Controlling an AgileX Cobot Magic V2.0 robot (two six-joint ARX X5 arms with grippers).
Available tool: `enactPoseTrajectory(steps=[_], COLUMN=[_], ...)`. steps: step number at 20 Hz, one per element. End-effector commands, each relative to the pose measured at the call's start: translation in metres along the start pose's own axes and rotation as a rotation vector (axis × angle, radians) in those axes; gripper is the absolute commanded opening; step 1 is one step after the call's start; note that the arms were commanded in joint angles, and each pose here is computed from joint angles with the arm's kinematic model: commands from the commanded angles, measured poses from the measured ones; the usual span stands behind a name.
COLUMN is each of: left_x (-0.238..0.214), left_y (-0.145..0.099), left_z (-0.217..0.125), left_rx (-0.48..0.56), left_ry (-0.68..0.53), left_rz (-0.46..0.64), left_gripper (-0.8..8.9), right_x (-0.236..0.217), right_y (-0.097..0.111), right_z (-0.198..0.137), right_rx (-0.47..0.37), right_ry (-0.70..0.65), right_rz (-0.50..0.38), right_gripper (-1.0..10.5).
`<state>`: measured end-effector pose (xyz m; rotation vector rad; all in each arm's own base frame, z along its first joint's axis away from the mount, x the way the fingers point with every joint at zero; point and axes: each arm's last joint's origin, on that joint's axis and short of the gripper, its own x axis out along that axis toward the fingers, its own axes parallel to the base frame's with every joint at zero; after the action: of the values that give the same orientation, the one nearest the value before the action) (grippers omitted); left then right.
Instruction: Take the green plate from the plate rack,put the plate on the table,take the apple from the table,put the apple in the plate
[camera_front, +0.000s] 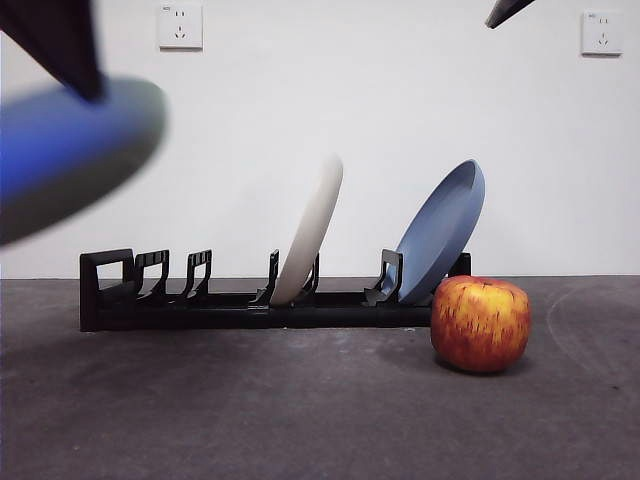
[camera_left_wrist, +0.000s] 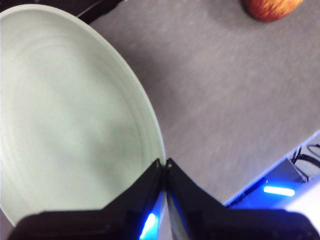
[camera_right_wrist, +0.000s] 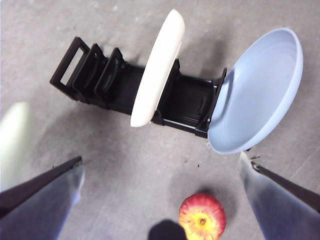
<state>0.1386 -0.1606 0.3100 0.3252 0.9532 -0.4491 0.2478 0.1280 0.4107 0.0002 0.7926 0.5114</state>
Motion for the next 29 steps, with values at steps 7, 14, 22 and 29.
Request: enactPoseTrajectory(steps=[7, 14, 22, 29], left_x=[0.089, 0.139, 0.156, 0.156], left_y=[-0.035, -0.055, -0.062, -0.061], left_z=[0.029, 0.02, 0.014, 0.013], left_rx=[0.019, 0.075, 0.095, 0.074], left_ry=[0.039, 0.189, 0.239, 0.245], left_rz=[0.01, -0.04, -0.028, -0.023], left_gripper=[-0.09, -0.09, 0.0, 3.2], right_x=[0.0, 0.0, 0.0, 0.0], right_y=[-0.001, -0.001, -0.001, -0.001], right_z=[-0.004, -0.004, -0.006, -0.006], right_rx=[-0.002, -0.002, -0.003, -0.002], right_ry=[0.049, 0.049, 0.063, 0.072], right_rz=[-0.007, -0.007, -0.009, -0.01], right_gripper=[6.0, 6.0, 6.0, 6.0])
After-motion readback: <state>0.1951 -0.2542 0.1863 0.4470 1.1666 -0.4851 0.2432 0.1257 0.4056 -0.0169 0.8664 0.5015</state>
